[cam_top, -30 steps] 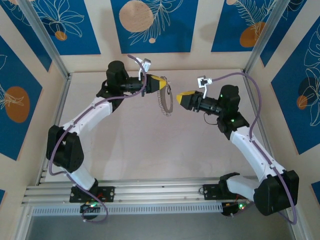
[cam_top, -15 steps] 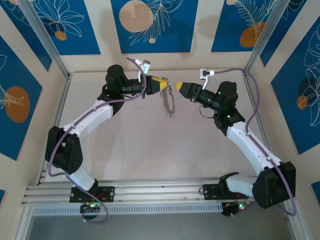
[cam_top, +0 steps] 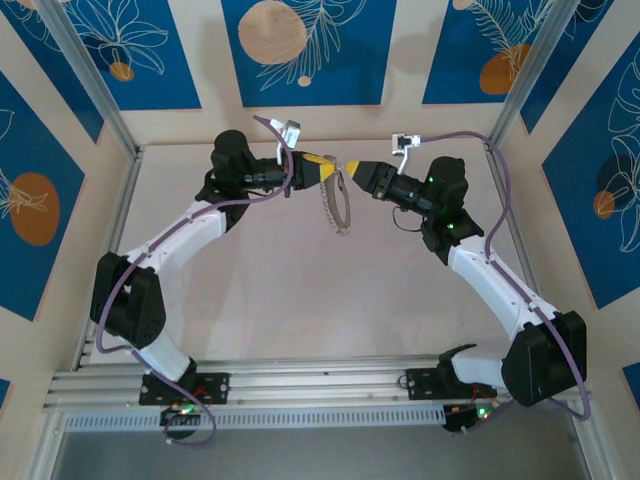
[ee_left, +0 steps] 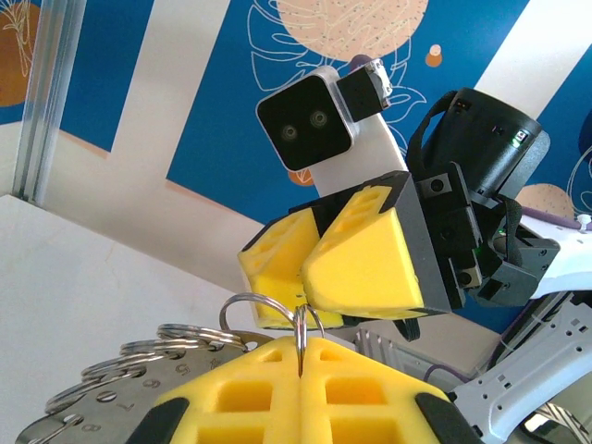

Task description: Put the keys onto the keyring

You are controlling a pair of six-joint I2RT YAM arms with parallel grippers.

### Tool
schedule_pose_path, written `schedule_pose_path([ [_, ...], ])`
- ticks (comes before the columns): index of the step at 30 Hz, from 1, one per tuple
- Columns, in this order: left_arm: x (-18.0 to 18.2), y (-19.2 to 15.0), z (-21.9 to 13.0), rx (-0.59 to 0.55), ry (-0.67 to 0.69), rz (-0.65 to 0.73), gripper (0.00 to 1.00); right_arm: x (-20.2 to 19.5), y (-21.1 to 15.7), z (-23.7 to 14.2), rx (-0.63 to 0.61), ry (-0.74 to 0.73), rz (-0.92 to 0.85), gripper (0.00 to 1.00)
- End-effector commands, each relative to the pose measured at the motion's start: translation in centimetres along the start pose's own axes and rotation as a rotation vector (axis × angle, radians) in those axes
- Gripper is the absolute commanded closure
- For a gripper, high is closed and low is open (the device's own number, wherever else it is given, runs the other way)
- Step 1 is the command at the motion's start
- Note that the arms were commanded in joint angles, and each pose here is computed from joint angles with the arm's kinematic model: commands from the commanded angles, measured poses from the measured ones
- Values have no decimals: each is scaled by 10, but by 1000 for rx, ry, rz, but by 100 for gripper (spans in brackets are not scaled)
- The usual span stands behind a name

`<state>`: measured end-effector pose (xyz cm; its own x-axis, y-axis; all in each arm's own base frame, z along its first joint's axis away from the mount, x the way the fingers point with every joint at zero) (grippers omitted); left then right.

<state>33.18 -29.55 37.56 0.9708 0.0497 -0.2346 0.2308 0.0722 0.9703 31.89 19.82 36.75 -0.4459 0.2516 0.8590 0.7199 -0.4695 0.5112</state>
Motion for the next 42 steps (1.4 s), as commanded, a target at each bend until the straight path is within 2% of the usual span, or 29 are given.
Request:
schedule_pose_path([
  [1, -18, 19, -1, -40, -30, 74, 100, 14, 3, 5, 11, 35, -22, 73],
  [6, -19, 20, -1, -40, -31, 75, 100, 14, 1, 8, 38, 41, -18, 80],
  [13, -18, 21, -1, -42, -27, 77, 100, 13, -3, 6, 60, 38, -12, 100],
  [28, -22, 26, -4, -65, -15, 91, 100, -9, -16, 8, 72, -5, 34, 100],
  [42, -21, 18, -3, -59, -14, 70, 100, -2, -30, 26, 131, 24, 30, 100],
])
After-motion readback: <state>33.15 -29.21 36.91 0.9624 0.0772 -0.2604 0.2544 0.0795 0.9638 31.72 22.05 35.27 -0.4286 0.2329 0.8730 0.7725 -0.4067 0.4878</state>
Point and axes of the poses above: each hand's point on the last joint's axis, 136 mm out from that joint toward the fingers, its own z axis out along the fingers, its own x axis along the line the jaws close on, y = z × x, the point moved 4 cm from there along -z, back along the fingers, and after that the axes turned 11 degrees about z, right-handed, at the moved point
